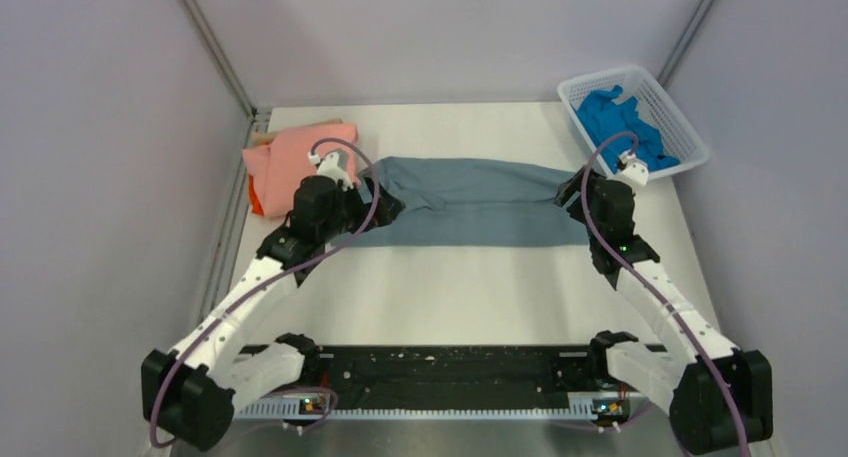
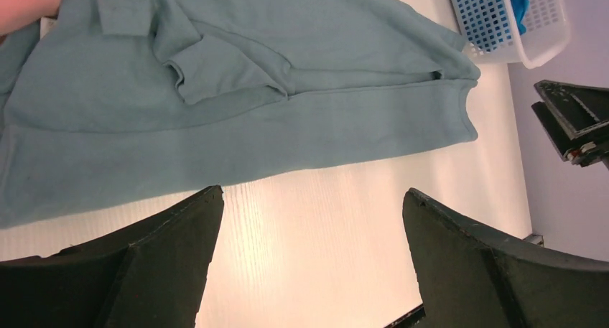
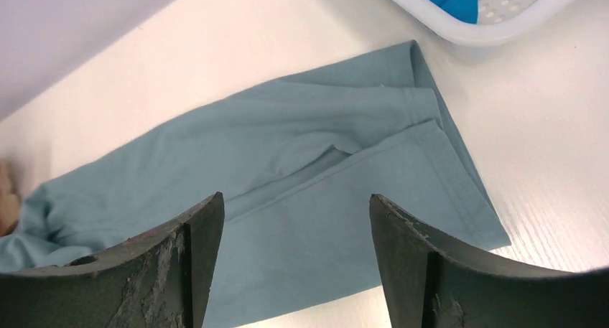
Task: Fold and stack the t-shirts
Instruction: Rotate the tshirt 90 degrees
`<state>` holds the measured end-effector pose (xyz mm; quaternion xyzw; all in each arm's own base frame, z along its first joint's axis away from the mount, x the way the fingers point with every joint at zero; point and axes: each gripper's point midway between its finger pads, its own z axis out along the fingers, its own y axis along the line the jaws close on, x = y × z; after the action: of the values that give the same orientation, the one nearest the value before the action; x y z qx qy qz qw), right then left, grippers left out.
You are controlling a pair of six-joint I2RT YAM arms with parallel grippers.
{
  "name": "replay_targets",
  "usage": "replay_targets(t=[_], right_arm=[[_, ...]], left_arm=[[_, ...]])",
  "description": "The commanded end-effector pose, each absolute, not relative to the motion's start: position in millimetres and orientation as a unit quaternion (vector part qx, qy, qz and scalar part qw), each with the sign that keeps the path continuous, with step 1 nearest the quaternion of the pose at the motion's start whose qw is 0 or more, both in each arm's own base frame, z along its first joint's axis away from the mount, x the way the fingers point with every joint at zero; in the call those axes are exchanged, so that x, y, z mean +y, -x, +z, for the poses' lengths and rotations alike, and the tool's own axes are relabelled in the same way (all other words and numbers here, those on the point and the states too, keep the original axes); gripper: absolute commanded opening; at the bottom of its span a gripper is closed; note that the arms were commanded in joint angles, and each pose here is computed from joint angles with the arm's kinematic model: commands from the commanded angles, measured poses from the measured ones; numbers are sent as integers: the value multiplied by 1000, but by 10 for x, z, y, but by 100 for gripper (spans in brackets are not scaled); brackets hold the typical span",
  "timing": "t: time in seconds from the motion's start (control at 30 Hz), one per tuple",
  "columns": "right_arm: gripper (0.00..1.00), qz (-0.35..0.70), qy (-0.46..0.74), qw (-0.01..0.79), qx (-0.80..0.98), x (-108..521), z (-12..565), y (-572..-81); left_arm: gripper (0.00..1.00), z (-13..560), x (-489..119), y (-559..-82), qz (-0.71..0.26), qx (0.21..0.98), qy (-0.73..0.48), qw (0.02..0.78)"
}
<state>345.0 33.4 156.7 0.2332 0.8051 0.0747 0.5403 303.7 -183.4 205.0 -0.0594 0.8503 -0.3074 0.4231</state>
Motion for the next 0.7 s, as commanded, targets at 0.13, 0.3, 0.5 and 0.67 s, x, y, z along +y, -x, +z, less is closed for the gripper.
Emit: replay_targets(t=[0.13, 0.3, 0.5, 0.67], right_arm=[[75, 139, -202, 587, 772, 471, 1822, -3347], [75, 157, -186, 559, 792, 611, 1690, -3476], [75, 180, -172, 503, 827, 821, 1406, -3685], [72, 213, -141, 444, 859, 1039, 1153, -3657]], left_arm=[[99, 1664, -1691, -2755, -311, 846, 94, 422], [99, 1339, -1786, -2871, -306, 864, 103, 386], [99, 851, -1829, -3160, -251, 900, 115, 336], [97, 597, -1936, -3397, -225, 923, 115, 290]])
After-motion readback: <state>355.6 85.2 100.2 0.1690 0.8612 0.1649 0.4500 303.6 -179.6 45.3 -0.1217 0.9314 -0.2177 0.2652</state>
